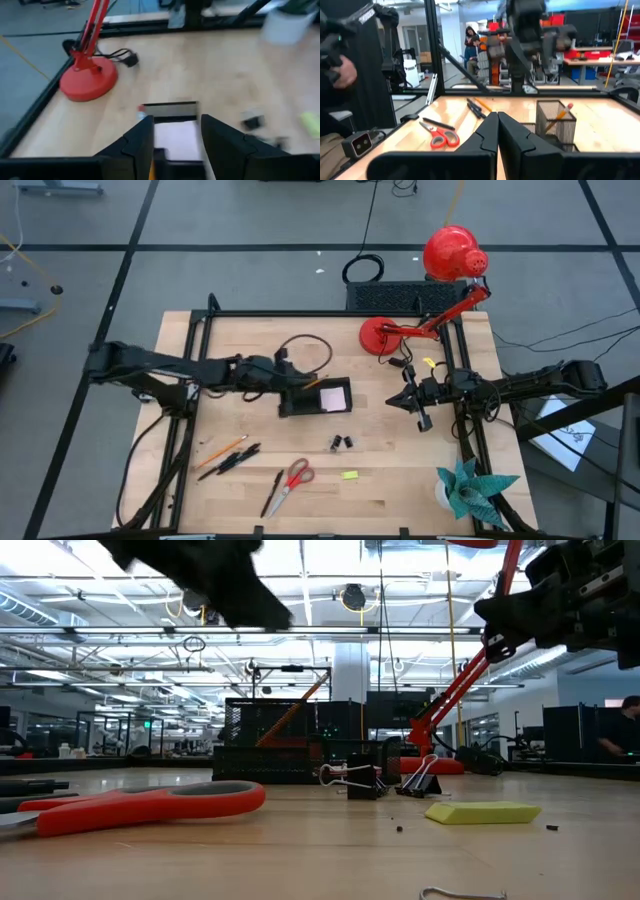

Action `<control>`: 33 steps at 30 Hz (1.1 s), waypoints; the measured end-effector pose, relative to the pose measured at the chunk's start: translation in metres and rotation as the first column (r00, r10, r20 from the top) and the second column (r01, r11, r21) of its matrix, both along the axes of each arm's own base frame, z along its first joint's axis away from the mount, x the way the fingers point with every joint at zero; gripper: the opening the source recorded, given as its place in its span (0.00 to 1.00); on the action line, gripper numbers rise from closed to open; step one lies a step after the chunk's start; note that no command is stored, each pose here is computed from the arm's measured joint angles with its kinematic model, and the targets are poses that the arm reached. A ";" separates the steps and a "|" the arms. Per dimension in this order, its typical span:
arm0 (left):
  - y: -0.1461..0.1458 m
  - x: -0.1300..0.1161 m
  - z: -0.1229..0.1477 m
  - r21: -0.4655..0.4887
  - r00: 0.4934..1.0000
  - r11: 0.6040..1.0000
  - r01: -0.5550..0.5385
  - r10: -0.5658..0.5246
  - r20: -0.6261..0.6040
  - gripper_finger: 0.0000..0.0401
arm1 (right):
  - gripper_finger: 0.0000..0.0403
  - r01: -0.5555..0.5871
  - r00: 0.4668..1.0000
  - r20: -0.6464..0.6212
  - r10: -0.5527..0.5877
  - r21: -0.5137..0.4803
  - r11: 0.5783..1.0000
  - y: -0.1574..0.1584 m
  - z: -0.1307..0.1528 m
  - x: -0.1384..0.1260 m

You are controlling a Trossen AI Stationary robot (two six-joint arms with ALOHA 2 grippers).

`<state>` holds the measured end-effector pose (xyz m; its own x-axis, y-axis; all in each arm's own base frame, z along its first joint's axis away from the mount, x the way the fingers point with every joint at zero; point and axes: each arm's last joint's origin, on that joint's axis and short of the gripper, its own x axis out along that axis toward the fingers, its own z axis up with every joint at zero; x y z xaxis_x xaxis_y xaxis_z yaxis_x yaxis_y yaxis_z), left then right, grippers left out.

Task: Pick and place office supplies into organizer
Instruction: Put the orange pencil into the black desk organizer

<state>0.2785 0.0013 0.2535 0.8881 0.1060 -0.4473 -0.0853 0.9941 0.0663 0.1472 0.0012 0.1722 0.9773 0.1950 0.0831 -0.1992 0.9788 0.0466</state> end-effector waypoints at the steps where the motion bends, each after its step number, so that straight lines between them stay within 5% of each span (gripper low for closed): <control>1: -0.004 -0.010 0.005 -0.035 0.999 0.999 -0.017 0.016 -0.029 0.42 | 0.00 -0.001 1.000 -0.005 0.001 0.000 1.000 0.000 -0.001 0.000; 5: -0.020 -0.052 0.013 -0.190 0.980 0.975 -0.118 0.083 -0.181 0.42 | 0.00 -0.003 0.999 -0.037 0.003 0.002 1.000 0.000 -0.004 0.000; 10: -0.039 -0.090 0.001 -0.316 0.876 0.894 -0.318 0.150 -0.458 0.42 | 0.00 -0.002 0.999 -0.040 0.002 0.003 1.000 0.000 -0.004 0.000; 15: -0.060 -0.103 -0.017 -0.267 0.744 0.847 -0.459 0.203 -0.637 0.42 | 0.00 -0.003 1.000 -0.030 0.003 0.026 1.000 0.000 -0.002 0.000; 24: -0.097 -0.095 -0.050 -0.159 0.634 0.866 -0.474 0.210 -0.744 0.42 | 0.00 -0.002 0.999 -0.033 0.003 0.027 1.000 0.000 -0.003 0.000; 33: -0.107 -0.111 -0.079 -0.148 0.610 0.846 -0.512 0.237 -0.756 0.42 | 0.00 -0.003 0.999 -0.039 0.004 0.027 1.000 0.000 -0.003 0.000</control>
